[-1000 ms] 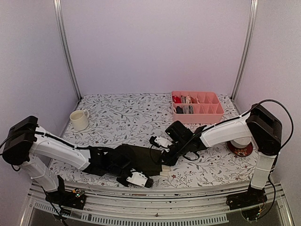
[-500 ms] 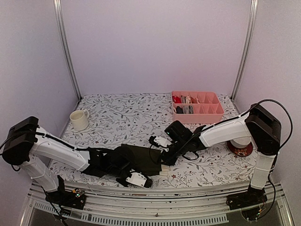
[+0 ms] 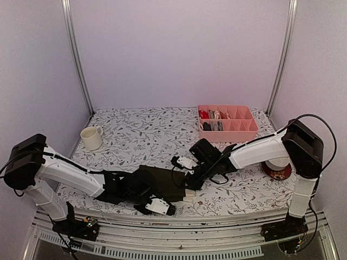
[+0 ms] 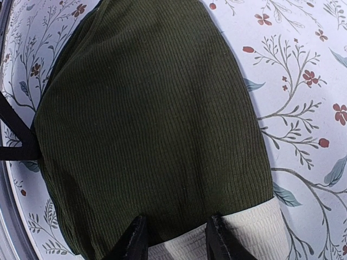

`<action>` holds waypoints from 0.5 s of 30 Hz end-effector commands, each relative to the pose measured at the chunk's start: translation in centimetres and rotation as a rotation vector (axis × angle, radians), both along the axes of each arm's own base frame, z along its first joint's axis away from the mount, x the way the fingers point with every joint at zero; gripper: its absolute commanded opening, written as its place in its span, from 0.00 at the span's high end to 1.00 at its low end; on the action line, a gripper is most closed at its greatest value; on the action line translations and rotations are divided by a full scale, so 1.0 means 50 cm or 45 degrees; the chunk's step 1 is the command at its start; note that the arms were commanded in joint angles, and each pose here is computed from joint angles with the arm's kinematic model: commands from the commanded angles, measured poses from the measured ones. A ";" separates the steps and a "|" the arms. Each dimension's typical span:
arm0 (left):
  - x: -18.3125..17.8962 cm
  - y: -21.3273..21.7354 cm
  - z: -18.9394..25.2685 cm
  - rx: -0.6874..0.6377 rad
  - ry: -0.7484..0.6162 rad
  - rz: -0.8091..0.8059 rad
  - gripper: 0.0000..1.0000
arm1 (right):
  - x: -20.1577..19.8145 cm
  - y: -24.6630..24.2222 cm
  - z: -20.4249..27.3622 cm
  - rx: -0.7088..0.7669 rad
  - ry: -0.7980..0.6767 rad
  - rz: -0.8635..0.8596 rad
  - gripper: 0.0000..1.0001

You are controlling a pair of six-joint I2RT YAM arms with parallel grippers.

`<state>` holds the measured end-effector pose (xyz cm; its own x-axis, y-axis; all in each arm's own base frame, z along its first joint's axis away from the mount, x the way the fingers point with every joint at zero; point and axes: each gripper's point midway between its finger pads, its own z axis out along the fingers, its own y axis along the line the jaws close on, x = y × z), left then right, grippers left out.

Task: Roll the underwear
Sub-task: Adjust the underwear at the center of the board.

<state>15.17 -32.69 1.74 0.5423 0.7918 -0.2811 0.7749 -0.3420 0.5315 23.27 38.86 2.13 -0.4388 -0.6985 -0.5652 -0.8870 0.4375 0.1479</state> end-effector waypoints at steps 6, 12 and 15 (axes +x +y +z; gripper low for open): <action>-0.049 0.021 0.010 0.030 0.104 -0.088 1.00 | -0.030 -0.061 -0.094 -0.214 0.104 -0.026 0.62; -0.066 0.042 -0.014 0.123 0.187 -0.093 1.00 | -0.030 -0.063 -0.097 -0.226 0.101 -0.028 0.62; -0.069 0.057 -0.038 0.202 0.220 -0.077 1.00 | -0.031 -0.067 -0.101 -0.238 0.102 -0.028 0.62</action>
